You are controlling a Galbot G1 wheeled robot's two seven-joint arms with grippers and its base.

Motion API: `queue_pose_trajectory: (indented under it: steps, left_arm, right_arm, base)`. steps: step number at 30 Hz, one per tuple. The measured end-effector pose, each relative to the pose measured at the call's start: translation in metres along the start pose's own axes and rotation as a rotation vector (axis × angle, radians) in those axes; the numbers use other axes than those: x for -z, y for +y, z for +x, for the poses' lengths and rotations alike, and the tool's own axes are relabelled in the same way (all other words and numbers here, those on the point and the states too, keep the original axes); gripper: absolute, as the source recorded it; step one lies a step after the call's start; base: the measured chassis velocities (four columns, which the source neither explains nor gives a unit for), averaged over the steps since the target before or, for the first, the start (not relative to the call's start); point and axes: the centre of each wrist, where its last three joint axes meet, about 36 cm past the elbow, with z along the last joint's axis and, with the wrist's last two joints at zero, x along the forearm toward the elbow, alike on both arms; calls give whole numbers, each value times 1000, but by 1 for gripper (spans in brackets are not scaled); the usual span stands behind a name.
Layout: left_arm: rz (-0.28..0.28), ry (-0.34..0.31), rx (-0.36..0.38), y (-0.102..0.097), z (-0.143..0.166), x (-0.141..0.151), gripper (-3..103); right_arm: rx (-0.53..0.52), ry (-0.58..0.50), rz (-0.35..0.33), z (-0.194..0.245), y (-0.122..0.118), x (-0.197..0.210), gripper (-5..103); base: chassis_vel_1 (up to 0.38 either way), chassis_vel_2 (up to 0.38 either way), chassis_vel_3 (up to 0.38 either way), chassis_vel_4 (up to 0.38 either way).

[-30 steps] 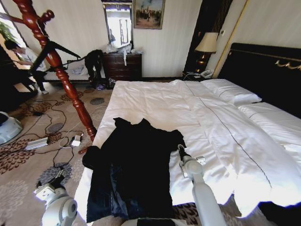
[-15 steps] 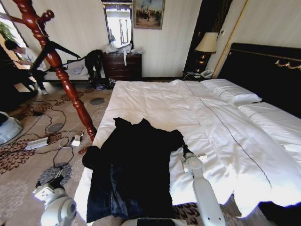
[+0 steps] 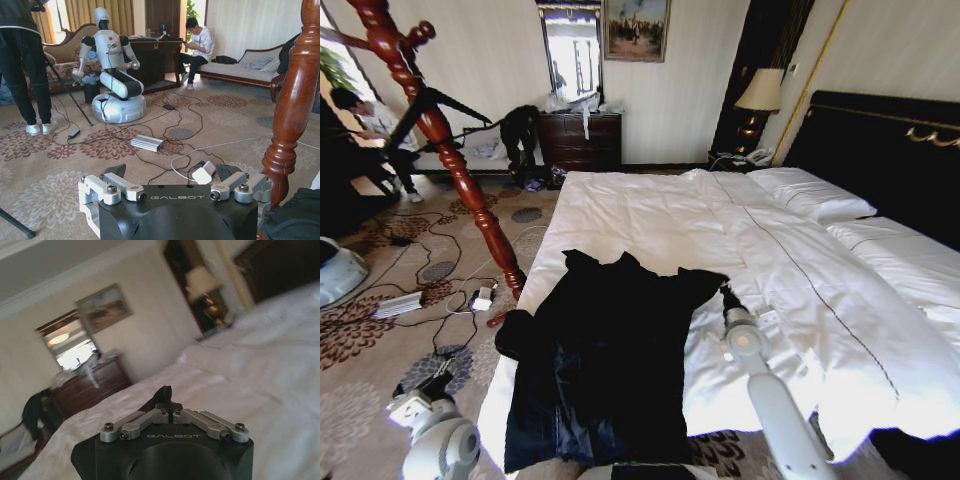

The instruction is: Pick up the clothes from the bed and hang them on the clothes hanger.

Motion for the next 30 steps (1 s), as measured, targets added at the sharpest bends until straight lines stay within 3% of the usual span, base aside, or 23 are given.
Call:
queue_pose_trajectory:
  steps: [2,3,5,6,8,12,14,15,17,18,20,23,24,27,28,30]
  left_arm:
    - [1,5,1,0,-1,-2,100]
    - [1,5,1,0,-1,-2,100]
    - [3,11,0,-1,-1,-5,100]
    - [5,14,-1,-2,-1,-6,100]
    - [6,15,-2,-3,-1,-7,100]
    - [2,16,-4,-3,-1,-8,100]
    - [0,14,-3,-3,-2,-8,100]
    - [-4,11,-2,-1,-3,-7,100]
    - [-7,8,-2,0,-4,-6,100]
    - [-7,8,-2,0,-4,-6,100]
    - [-8,9,-2,0,-4,-7,100]
    - [-2,17,-1,-2,-4,-9,100]
    - [-2,17,-1,-2,-4,-9,100]
    - [1,22,-4,-6,-3,-12,100]
    - [1,22,-4,-6,-3,-12,100]
    - [2,22,-6,-7,-3,-12,100]
  right_arm:
    - [100,-16,176,5,-3,4,0]
    - [100,-16,176,5,-3,4,0]
    - [158,-16,312,8,-3,-1,0]
    - [181,-7,374,10,-2,-11,5]
    - [189,0,397,11,-2,-17,5]
    - [277,-2,548,24,3,-65,27]
    - [284,-3,562,26,3,-71,27]
    - [272,6,567,29,3,-84,37]
    - [159,20,530,28,4,-96,43]
    - [159,20,530,28,4,-96,43]
    - [-7,1,410,22,9,-101,54]
    - [-185,-57,171,19,21,-97,65]
    - [-185,-57,171,19,21,-97,65]
    - [-324,3,-33,33,21,-92,81]
    - [-324,3,-33,33,21,-92,81]
    - [-385,76,-174,41,22,-89,91]
  base:
    - [0,0,0,0]
    - [0,0,0,0]
    - [0,0,0,0]
    - [0,0,0,0]
    - [0,0,0,0]
    - [0,0,0,0]
    - [0,0,0,0]
    - [0,0,0,0]
    - [0,0,0,0]
    - [0,0,0,0]
    - [0,0,0,0]
    - [0,0,0,0]
    - [0,0,0,0]
    - [0,0,0,0]
    - [0,0,0,0]
    - [0,0,0,0]
